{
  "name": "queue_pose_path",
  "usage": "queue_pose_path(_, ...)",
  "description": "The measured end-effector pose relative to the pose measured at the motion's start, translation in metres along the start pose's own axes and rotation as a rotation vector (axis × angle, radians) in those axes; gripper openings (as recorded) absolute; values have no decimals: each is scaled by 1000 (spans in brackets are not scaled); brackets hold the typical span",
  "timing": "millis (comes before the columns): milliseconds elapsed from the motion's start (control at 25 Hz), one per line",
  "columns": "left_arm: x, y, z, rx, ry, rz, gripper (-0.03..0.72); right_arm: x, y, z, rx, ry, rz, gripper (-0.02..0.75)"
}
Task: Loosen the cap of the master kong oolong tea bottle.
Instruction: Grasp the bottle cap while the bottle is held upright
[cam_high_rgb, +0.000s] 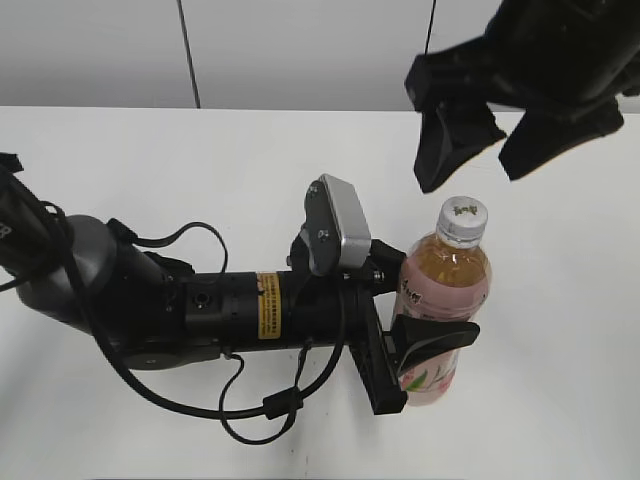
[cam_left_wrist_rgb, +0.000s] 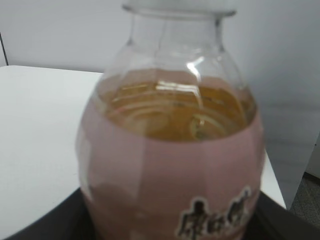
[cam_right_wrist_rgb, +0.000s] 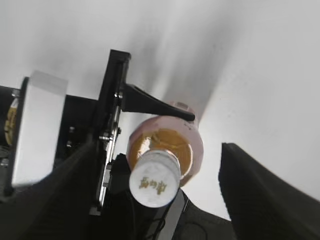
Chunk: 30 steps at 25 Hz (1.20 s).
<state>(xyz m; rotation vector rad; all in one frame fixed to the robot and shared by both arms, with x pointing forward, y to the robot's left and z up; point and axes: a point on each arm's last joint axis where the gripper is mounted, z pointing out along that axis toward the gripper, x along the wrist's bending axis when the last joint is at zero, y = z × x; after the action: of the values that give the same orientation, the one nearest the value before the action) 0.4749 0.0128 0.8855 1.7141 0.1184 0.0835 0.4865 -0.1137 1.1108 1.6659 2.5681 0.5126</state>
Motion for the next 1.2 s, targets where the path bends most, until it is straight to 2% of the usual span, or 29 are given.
queue_pose_path(160,0,0,0,0,0,0,400,-3,-11,16,69,-5,30,573)
queue_pose_path(480,0,0,0,0,0,0,400,-2,-12,18,78,5,38,566)
queue_pose_path(760,0,0,0,0,0,0,400,-2,-12,18,80,8,40,410)
queue_pose_path(1000,0,0,0,0,0,0,400,-1,-11,22,94,19,47,372)
queue_pose_path(1160,0,0,0,0,0,0,400,0,-11,22,94,22,37,274)
queue_pose_path(1200,0,0,0,0,0,0,400,0,-11,22,94,23,25,272)
